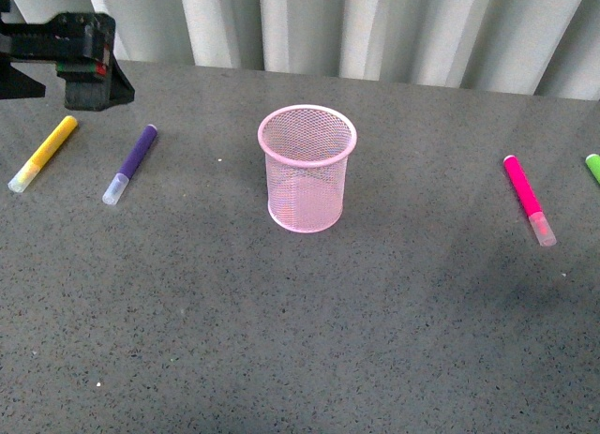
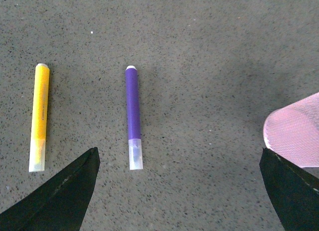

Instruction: Insert purple and pink pens into pink cup

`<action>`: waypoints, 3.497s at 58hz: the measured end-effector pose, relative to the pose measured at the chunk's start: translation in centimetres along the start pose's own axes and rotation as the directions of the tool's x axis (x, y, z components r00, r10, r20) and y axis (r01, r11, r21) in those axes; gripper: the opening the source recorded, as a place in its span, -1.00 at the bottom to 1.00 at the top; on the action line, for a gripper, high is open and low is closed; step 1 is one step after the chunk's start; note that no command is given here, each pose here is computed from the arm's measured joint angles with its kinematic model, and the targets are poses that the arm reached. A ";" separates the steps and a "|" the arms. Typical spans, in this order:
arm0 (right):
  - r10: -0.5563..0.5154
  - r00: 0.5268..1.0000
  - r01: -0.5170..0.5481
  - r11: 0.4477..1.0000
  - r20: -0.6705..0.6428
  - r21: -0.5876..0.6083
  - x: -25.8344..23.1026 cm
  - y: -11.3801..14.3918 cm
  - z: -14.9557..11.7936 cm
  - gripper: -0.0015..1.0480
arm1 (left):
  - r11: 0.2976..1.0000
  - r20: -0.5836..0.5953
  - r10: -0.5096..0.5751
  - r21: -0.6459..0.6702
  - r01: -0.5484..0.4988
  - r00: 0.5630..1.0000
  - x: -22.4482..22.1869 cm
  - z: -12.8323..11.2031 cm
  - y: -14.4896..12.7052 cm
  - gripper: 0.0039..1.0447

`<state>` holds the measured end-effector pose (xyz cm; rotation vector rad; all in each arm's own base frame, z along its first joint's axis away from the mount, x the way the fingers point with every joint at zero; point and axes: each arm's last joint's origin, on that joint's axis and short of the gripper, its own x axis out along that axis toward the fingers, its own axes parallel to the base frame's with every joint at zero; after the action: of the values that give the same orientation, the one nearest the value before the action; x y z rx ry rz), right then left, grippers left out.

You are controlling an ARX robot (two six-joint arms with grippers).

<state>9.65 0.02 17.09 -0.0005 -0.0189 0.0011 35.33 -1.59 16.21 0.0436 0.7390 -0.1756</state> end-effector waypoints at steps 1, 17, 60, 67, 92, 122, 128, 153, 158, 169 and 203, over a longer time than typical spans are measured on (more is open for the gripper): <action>0.000 1.000 0.000 1.000 0.000 0.000 0.0 0.0 0.0 0.87 | 1.000 -0.006 0.003 0.005 -0.003 1.000 0.3 0.0 0.1 0.88; 0.000 1.000 0.000 1.000 0.000 0.000 0.0 0.0 0.0 0.87 | 0.996 -0.116 0.040 0.083 -0.031 0.992 5.0 0.1 1.4 0.88; 0.000 1.000 0.000 1.000 0.000 0.000 0.0 0.0 0.0 0.87 | 0.996 -0.235 0.046 0.084 -0.027 0.971 10.6 0.6 2.3 0.88; 0.000 1.000 0.000 1.000 0.000 0.000 0.0 0.0 0.0 0.87 | 0.996 -0.245 0.043 0.081 -0.024 0.969 11.1 0.5 2.1 0.88; 0.000 1.000 0.000 1.000 0.000 0.000 0.0 0.0 0.0 0.87 | 0.994 -0.318 0.054 0.107 -0.020 0.947 13.1 0.6 1.0 0.88; 0.000 1.000 0.000 1.000 0.000 0.000 0.0 0.0 0.0 0.87 | 0.987 -0.376 0.077 0.161 -0.017 0.923 14.2 1.4 0.9 -0.05; 0.000 1.000 0.000 1.000 0.000 0.000 0.0 0.0 0.0 0.87 | 0.989 -0.377 0.057 0.151 0.000 0.925 14.1 1.1 0.8 -0.36; 0.000 1.000 0.000 1.000 0.000 0.000 0.0 0.0 0.0 0.87 | 0.996 -0.235 0.025 0.094 -0.003 0.972 12.7 0.4 0.6 -0.77; 0.000 1.000 0.000 1.000 0.000 0.000 0.0 0.0 0.0 0.87 | 0.998 -0.183 0.008 0.067 0.004 0.983 11.9 0.5 0.5 -0.77; 0.000 1.000 0.000 1.000 0.000 0.000 0.0 0.0 0.0 0.87 | 1.000 -0.047 0.023 0.019 -0.023 0.999 9.6 2.0 0.5 -0.77; 0.000 1.000 0.000 1.000 0.000 0.000 0.0 0.0 0.0 0.87 | 0.934 0.775 0.017 -0.237 0.266 0.632 0.4 1.5 -7.6 -0.77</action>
<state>9.65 0.02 17.09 -0.0005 -0.0189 0.0008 35.30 -9.27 17.18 -0.3994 -0.1147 -0.1816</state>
